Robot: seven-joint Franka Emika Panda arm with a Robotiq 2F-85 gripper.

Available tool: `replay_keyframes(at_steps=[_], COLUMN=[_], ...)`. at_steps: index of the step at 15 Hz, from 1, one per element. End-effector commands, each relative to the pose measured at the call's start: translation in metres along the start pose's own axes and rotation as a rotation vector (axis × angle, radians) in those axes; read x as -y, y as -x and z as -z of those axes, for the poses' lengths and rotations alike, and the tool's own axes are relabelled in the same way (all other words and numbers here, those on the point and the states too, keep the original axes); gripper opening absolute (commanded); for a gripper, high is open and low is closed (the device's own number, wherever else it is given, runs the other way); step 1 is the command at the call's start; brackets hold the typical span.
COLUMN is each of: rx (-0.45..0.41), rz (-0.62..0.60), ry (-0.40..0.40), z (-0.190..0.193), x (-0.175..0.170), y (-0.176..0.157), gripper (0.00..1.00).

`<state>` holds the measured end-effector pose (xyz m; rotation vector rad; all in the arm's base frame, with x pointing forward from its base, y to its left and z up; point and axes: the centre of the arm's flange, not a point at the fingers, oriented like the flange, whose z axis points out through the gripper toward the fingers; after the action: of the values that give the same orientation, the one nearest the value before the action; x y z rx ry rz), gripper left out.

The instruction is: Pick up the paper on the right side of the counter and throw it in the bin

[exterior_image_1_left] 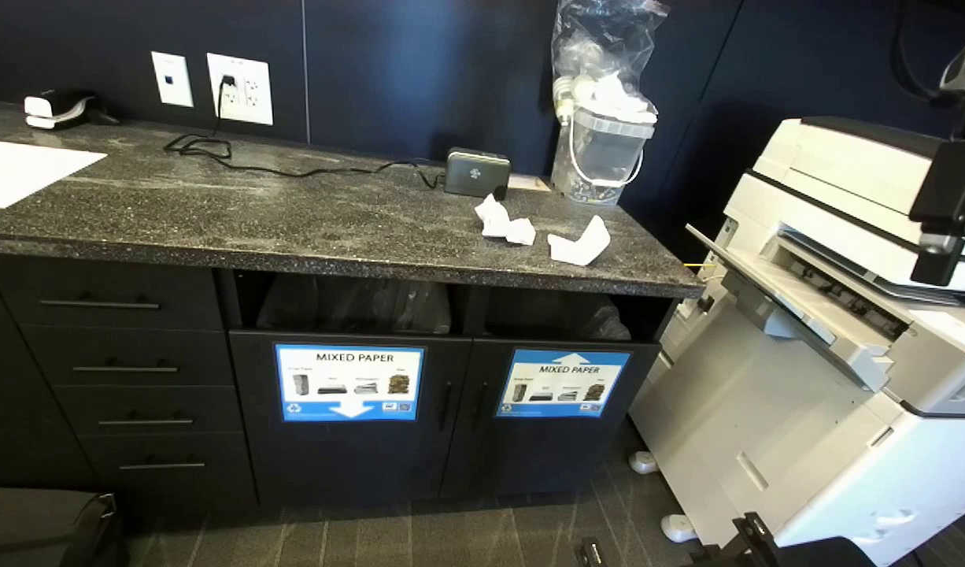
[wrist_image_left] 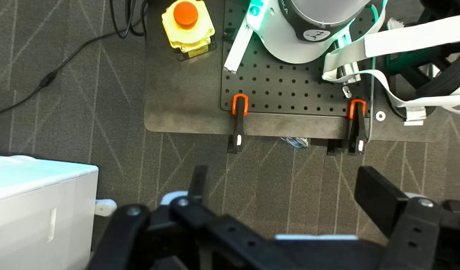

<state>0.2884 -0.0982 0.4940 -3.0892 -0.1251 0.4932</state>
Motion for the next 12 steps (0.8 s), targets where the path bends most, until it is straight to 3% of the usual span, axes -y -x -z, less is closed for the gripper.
replay_keyframes(at_steps=[1, 6, 12], rx=[-0.063, -0.243, -0.347], rz=[-0.042, -0.132, -0.110], ry=[0.008, -0.012, -0.092], z=[0.010, 0.032, 0.048], x=[-0.009, -0.024, -0.035], y=[-0.014, -0.076, -0.170], gripper=[1.00, 1.00, 1.00])
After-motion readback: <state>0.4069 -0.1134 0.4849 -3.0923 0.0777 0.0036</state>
